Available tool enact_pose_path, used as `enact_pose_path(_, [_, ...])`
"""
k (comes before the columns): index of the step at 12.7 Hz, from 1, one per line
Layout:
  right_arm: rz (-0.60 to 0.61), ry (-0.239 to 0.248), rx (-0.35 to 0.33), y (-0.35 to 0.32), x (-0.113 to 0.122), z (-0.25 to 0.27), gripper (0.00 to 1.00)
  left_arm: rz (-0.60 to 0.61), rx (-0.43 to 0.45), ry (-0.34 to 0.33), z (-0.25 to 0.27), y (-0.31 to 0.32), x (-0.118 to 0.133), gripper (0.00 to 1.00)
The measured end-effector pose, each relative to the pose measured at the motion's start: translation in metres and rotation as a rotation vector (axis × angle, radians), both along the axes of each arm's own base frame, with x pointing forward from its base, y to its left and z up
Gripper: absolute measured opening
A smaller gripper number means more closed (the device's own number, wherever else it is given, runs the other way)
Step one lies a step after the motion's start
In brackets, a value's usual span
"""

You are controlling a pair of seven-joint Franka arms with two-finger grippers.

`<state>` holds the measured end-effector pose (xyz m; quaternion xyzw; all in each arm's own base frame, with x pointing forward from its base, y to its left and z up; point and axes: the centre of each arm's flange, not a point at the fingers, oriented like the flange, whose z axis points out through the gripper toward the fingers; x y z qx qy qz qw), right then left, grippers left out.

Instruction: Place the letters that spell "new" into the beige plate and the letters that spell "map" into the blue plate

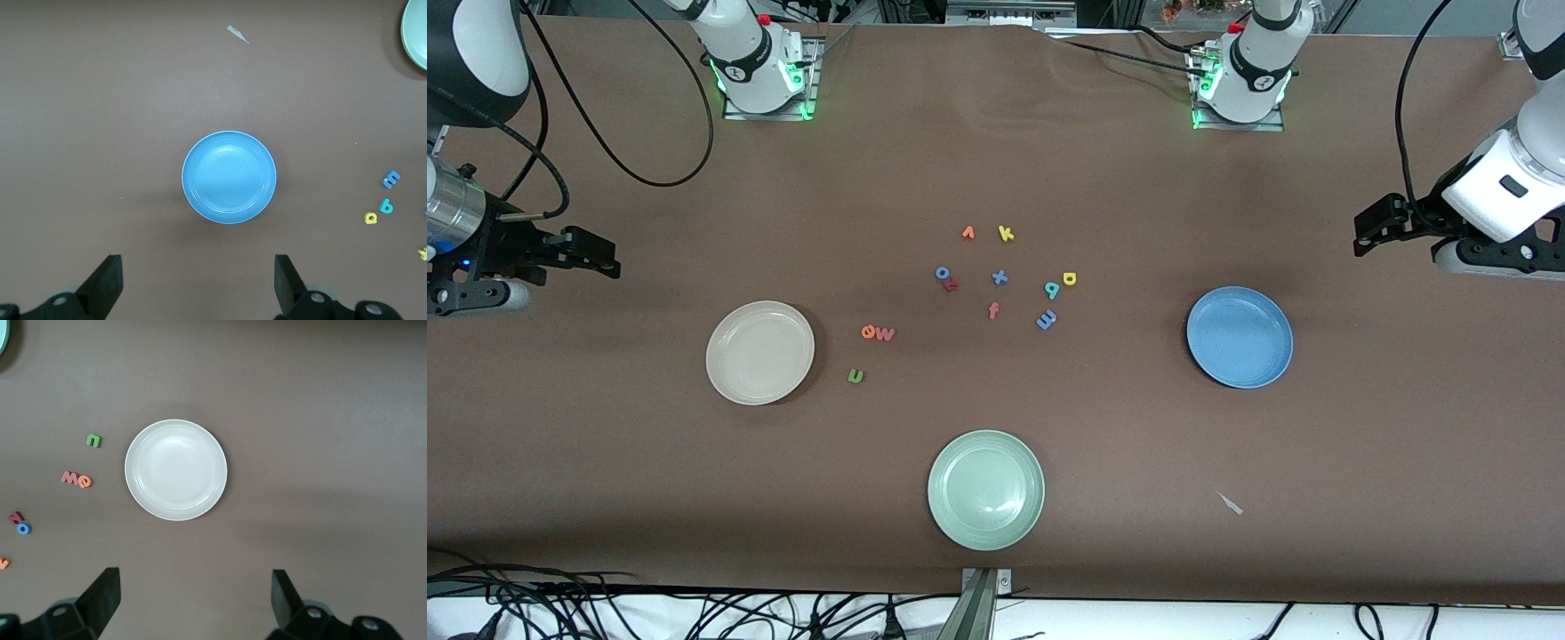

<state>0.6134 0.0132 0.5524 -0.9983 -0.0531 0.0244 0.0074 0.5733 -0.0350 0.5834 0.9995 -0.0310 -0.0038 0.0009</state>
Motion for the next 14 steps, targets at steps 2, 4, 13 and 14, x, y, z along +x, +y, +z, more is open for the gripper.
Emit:
enact_pose_path(2, [0.000, 0.000, 0.000, 0.0000, 0.0000, 0.0000, 1.00, 0.000, 0.000, 0.000, 0.0000, 0.0000, 0.0000, 1.00])
enact_pose_path(4, [0.000, 0.000, 0.000, 0.0000, 0.0001, 0.0000, 1.00, 0.000, 0.000, 0.000, 0.0000, 0.0000, 0.0000, 1.00])
enact_pose_path(13, [-0.001, -0.001, 0.000, 0.0000, 0.0002, -0.0001, 1.00, -0.011, 0.000, 0.011, -0.0036, -0.0057, 0.0003, 1.00])
enact_pose_path(14, [-0.001, -0.001, 0.000, 0.0000, 0.0002, -0.0001, 1.00, -0.014, 0.001, 0.016, -0.0060, -0.0076, 0.0010, 1.00])
